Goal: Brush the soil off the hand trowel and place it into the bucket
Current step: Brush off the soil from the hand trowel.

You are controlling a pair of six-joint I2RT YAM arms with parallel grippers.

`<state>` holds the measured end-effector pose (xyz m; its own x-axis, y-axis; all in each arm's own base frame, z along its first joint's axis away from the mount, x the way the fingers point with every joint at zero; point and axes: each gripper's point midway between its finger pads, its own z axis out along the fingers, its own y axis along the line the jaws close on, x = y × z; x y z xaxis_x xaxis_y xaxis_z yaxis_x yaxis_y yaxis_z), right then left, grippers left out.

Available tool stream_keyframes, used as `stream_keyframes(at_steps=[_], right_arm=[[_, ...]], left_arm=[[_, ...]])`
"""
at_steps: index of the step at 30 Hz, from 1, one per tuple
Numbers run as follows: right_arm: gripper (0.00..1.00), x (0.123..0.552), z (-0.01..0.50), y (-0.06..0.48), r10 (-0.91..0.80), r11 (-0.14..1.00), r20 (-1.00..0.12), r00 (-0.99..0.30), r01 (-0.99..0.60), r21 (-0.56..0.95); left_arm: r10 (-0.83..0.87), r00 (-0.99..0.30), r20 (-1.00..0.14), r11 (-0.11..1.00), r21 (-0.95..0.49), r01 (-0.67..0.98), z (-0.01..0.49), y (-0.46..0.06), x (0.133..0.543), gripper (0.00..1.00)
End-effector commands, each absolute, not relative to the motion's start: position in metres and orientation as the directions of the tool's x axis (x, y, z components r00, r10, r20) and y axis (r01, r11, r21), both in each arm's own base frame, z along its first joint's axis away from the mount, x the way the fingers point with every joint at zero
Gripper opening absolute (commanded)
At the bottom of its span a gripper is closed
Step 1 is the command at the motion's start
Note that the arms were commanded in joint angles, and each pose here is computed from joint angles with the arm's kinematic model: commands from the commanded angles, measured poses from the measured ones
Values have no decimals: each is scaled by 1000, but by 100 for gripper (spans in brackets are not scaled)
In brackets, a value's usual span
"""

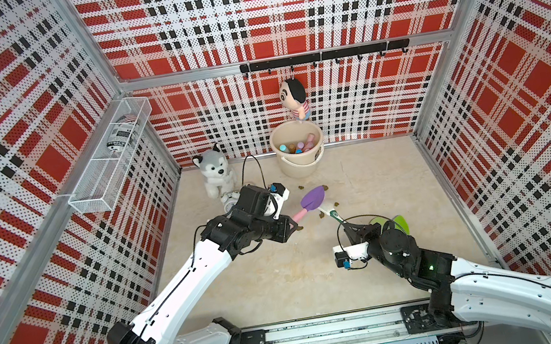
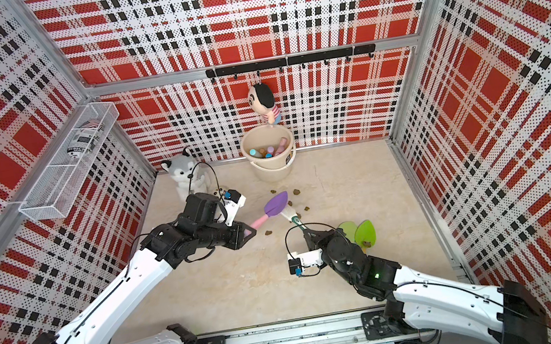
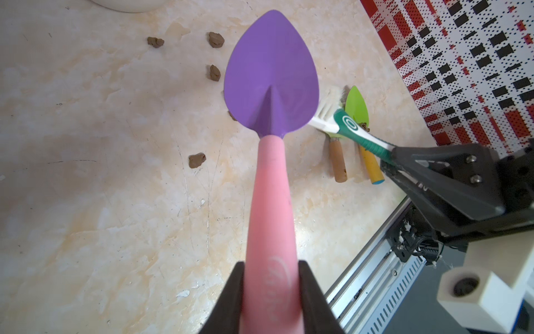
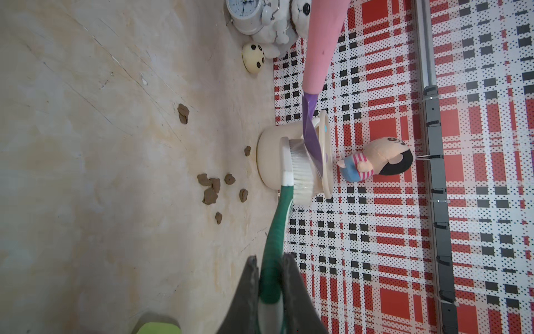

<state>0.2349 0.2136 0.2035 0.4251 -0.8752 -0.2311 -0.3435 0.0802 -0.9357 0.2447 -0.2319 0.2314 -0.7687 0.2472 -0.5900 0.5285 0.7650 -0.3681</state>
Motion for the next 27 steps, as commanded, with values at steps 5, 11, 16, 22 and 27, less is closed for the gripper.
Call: stream_keyframes(at_steps=[5, 11, 16, 22, 27], right_arm=[[0, 256, 209, 181, -910, 238, -317, 266, -291, -927], [0, 244, 178, 195, -903, 152, -304, 304, -435, -887], [0, 221, 176, 224, -854, 14, -251, 456, -463, -886], [0, 220, 202, 241, -821, -35, -191, 538, -381, -924], [0, 234, 216, 239, -850, -35, -132, 510, -304, -952]], left_arm=[[244, -752, -612, 774, -344, 531, 240, -228, 247, 0], [217, -746, -630, 784, -343, 517, 249, -222, 252, 0], [217, -750, -625, 784, -347, 515, 247, -223, 252, 0], [232, -756, -613, 768, -361, 528, 243, -229, 247, 0], [254, -755, -605, 768, -348, 537, 238, -235, 244, 0]])
